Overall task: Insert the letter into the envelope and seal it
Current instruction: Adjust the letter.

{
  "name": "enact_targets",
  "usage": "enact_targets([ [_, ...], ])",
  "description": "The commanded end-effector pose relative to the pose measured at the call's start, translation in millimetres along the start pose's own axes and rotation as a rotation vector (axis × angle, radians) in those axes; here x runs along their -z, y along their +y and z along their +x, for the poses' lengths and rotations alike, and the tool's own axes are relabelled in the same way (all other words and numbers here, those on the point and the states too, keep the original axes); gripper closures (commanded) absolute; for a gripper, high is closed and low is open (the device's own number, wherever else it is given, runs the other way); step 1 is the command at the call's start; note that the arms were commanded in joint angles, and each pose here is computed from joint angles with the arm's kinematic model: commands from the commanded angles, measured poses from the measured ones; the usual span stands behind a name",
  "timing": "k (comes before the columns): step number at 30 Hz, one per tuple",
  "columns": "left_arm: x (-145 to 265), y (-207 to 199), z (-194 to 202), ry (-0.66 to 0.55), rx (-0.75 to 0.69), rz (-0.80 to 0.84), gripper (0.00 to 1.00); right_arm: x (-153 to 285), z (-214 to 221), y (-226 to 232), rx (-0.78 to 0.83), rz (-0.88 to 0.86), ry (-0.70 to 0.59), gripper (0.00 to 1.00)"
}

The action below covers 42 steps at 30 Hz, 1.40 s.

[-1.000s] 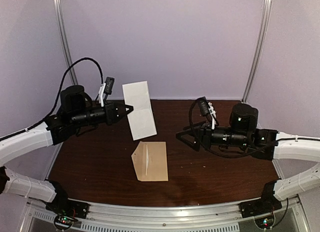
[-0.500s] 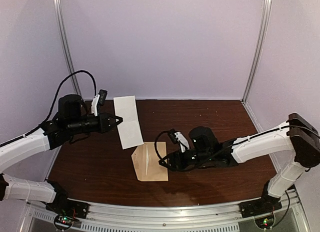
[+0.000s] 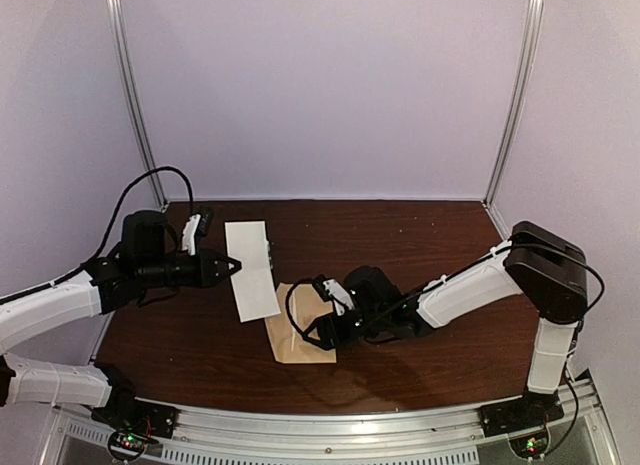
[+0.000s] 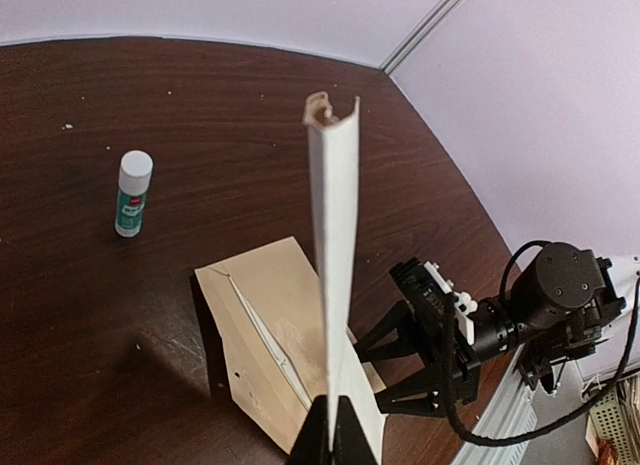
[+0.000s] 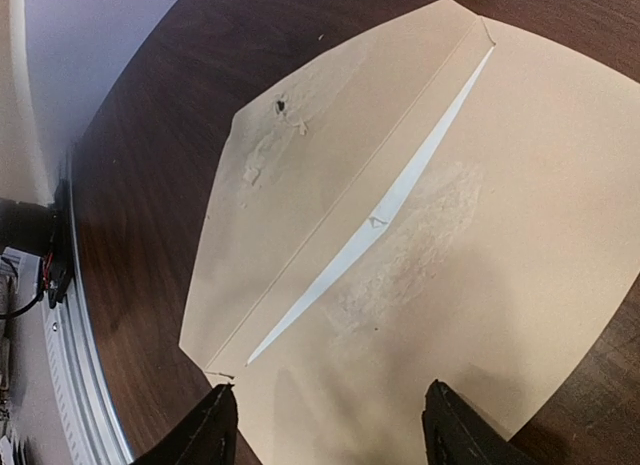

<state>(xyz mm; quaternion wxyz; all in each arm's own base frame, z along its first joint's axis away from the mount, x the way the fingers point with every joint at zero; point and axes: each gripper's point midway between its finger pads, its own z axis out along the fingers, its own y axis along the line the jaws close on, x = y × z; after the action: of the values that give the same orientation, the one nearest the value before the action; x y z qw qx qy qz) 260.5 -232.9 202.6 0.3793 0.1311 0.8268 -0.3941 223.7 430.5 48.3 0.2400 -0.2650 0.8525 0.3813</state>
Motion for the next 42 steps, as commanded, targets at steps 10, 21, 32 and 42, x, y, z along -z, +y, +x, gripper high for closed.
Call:
enact_targets([
  [10,-16,5,33,0.03,0.13,0.033,1.0,3,14,-25,-0.038,0.075,0.02,0.37],
  [21,-46,-9,66,0.119,0.2,0.063,1.0,20,21,-33,-0.062,0.057,0.011,0.37],
  [32,-58,5,80,0.135,0.34,0.025,1.0,49,-9,-10,-0.046,0.019,-0.074,0.31],
  [42,-61,23,98,0.182,0.389,-0.054,1.0,52,-14,-19,-0.057,0.084,-0.084,0.27],
])
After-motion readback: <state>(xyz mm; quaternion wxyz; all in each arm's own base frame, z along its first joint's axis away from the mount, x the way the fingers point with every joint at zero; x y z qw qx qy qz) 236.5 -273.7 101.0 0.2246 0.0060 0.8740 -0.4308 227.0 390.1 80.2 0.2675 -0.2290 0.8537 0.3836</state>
